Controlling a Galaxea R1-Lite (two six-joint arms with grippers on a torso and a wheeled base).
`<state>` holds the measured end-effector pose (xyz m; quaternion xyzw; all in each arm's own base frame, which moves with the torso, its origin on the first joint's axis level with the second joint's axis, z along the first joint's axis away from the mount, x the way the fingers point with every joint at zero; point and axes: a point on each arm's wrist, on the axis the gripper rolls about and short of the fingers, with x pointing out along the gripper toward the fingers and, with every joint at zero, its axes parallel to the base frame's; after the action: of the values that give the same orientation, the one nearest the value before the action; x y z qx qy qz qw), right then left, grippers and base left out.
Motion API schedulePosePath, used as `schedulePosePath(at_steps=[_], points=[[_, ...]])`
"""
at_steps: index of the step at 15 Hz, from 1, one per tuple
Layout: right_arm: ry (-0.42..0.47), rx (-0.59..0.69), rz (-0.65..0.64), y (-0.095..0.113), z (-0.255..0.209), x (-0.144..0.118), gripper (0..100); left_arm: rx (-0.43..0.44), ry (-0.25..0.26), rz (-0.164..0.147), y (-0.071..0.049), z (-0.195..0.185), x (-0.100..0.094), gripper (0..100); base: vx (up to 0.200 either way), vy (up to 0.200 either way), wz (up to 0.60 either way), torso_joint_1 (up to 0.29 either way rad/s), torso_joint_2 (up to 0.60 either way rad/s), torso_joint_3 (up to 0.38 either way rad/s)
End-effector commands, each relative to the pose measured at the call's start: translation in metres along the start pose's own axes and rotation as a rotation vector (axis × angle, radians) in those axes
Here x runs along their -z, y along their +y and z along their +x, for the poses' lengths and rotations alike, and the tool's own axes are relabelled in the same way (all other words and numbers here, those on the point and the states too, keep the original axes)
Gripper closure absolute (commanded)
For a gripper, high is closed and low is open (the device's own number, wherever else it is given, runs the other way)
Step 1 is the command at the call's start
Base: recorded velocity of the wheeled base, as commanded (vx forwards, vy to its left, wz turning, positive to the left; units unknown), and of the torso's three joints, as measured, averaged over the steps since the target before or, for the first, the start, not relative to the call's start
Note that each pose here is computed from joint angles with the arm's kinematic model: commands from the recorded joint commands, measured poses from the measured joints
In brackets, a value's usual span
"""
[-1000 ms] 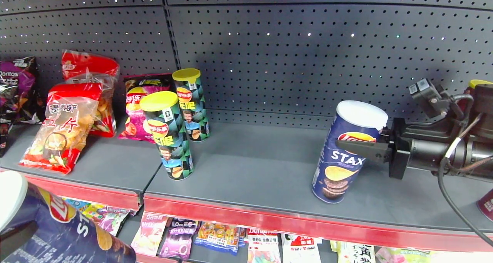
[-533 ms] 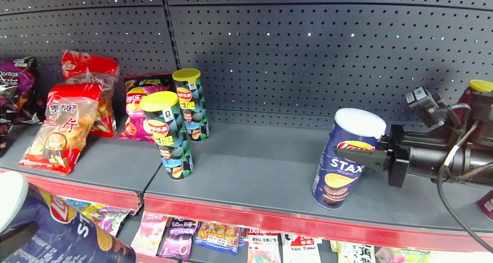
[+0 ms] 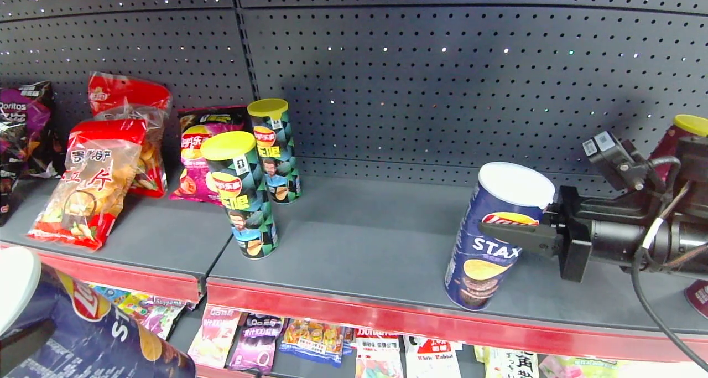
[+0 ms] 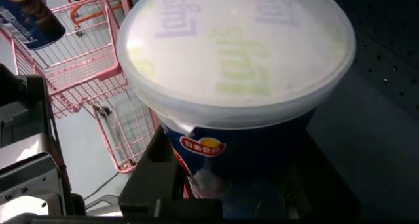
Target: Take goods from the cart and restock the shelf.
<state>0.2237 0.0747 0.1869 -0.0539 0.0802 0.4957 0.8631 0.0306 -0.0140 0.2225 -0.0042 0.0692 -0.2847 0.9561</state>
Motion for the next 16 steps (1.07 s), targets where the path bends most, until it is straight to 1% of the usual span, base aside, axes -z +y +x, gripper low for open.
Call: schedulePosePath(at_steps=[1, 3, 13, 14, 16], points=[[0.000, -0.002, -0.001, -0.0008, 0.0014, 0.0000, 100, -0.001, 0.001, 0.000, 0.0001, 0.0002, 0.0000, 100, 0.000, 0.000, 0.00, 0.000, 0.00, 0.000], [0.009, -0.004, 0.008, 0.0003, 0.0010, 0.0033, 100, 0.000, 0.001, 0.000, 0.0001, 0.0002, 0.0000, 100, 0.000, 0.000, 0.00, 0.000, 0.00, 0.000], [0.011, -0.005, 0.007, -0.0004, 0.0019, 0.0038, 100, 0.002, 0.001, 0.000, 0.0000, 0.0002, 0.0000, 100, 0.000, 0.000, 0.00, 0.000, 0.00, 0.000], [0.011, -0.005, 0.005, -0.0004, 0.0019, 0.0038, 0, 0.002, 0.001, 0.000, 0.0000, 0.0002, 0.0000, 100, 0.000, 0.000, 0.00, 0.000, 0.00, 0.000], [0.008, -0.003, 0.002, -0.0008, 0.0020, 0.0026, 0, 0.002, -0.001, 0.000, 0.0000, 0.0000, -0.0004, 100, 0.000, 0.000, 0.00, 0.000, 0.00, 0.000]])
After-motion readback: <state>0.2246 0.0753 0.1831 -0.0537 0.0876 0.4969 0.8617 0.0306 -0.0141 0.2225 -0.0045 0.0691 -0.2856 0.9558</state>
